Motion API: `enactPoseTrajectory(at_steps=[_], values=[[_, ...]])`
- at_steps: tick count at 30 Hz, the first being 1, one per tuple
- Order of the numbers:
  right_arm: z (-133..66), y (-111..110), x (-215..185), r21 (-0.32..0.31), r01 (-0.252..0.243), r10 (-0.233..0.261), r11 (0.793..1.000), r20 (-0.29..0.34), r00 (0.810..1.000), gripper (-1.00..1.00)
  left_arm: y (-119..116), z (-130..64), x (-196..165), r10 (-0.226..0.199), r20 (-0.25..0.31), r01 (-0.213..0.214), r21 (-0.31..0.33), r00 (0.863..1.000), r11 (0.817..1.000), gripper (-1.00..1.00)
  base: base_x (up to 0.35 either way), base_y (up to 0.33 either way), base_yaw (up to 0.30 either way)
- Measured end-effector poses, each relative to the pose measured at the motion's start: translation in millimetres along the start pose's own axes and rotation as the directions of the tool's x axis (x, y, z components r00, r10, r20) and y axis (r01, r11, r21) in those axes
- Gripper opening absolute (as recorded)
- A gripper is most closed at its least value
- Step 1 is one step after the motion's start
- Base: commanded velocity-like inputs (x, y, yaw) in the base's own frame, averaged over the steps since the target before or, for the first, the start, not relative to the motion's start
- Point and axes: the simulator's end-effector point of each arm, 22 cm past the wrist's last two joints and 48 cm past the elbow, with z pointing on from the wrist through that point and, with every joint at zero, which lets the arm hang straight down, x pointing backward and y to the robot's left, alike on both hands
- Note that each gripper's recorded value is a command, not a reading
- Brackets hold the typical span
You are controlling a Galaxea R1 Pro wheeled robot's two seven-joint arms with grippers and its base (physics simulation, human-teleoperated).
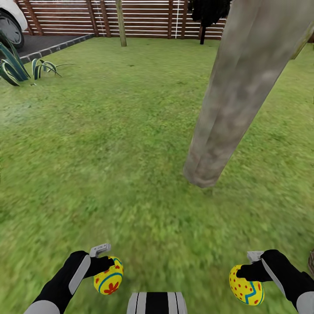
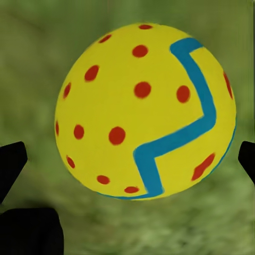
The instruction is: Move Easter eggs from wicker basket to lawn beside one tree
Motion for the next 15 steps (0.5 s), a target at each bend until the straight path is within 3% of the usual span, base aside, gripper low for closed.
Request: enactPoseTrajectory(at_steps=[3, 15], values=[[-4.7, 0.9, -3.5, -0.001, 0.000, 0.000, 1.000, 0.012, 1.000, 1.00, -1.9, -5.2, -5.1, -0.002, 0.014, 0.002, 0.004, 1.000, 1.000, 1.00, -0.111, 0.000, 0.000], [-24.9, 0.8, -16.4, -0.001, 0.000, 0.000, 1.000, 0.059, 0.998, 1.00, -9.3, -24.5, -20.1, -0.002, 0.059, 0.001, 0.021, 0.998, 1.000, 1.00, -0.338, 0.000, 0.000]])
